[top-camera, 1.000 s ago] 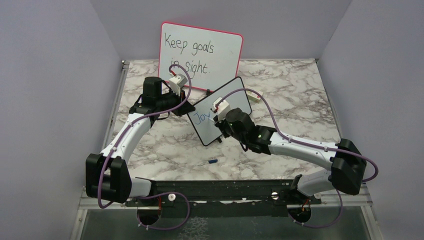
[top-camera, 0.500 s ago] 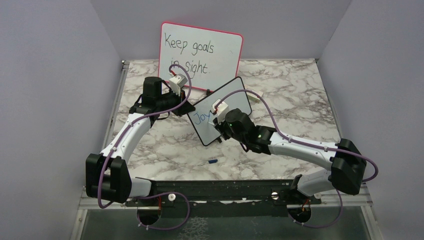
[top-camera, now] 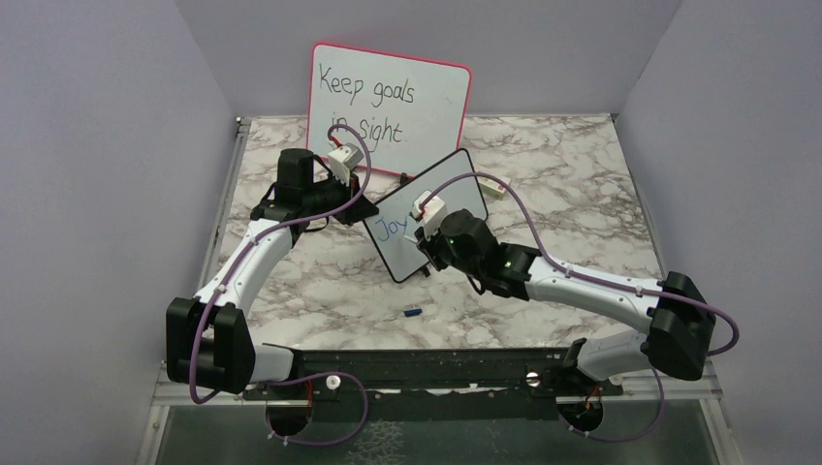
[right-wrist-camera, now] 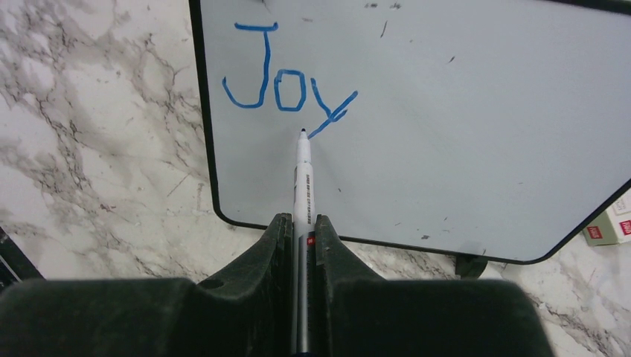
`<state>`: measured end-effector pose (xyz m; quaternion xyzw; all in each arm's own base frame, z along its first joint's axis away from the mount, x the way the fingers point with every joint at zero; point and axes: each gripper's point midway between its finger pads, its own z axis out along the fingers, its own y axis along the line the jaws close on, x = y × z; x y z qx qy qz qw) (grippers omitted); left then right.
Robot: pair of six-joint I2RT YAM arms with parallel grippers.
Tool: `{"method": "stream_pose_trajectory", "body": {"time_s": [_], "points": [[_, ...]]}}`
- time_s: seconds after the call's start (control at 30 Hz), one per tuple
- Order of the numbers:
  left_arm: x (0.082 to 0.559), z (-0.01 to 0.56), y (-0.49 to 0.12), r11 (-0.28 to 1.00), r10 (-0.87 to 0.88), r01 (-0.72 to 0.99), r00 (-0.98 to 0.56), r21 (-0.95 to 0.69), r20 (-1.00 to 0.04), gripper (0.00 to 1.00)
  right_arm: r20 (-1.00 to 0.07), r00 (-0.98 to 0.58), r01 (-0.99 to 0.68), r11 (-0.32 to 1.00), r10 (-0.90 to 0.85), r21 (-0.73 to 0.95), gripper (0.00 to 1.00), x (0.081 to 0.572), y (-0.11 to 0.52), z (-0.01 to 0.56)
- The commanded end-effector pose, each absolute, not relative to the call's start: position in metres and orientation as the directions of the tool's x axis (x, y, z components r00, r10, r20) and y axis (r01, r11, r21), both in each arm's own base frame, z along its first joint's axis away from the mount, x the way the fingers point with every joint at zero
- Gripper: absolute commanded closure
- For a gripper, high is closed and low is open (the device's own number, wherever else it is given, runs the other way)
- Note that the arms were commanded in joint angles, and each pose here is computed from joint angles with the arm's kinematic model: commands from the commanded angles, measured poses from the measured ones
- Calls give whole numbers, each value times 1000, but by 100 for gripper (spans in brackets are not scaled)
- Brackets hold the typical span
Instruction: Write a sentence on the whiteboard
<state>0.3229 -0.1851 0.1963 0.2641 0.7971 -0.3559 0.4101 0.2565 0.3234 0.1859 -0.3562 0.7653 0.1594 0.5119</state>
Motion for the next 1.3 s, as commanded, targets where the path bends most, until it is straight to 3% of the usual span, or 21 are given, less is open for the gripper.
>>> {"method": "stream_pose_trajectory", "body": {"time_s": [0.0,1.27], "points": [[322,160,-171,681,195,657,-587,-322,-786,100,-925,-191,-650,749,-329,-132,99,271,306,205],[322,160,-171,680,198,658,-589,-323,-783,100,-963,-100,-604,784,-251,-141,100,310,303,223]]}}
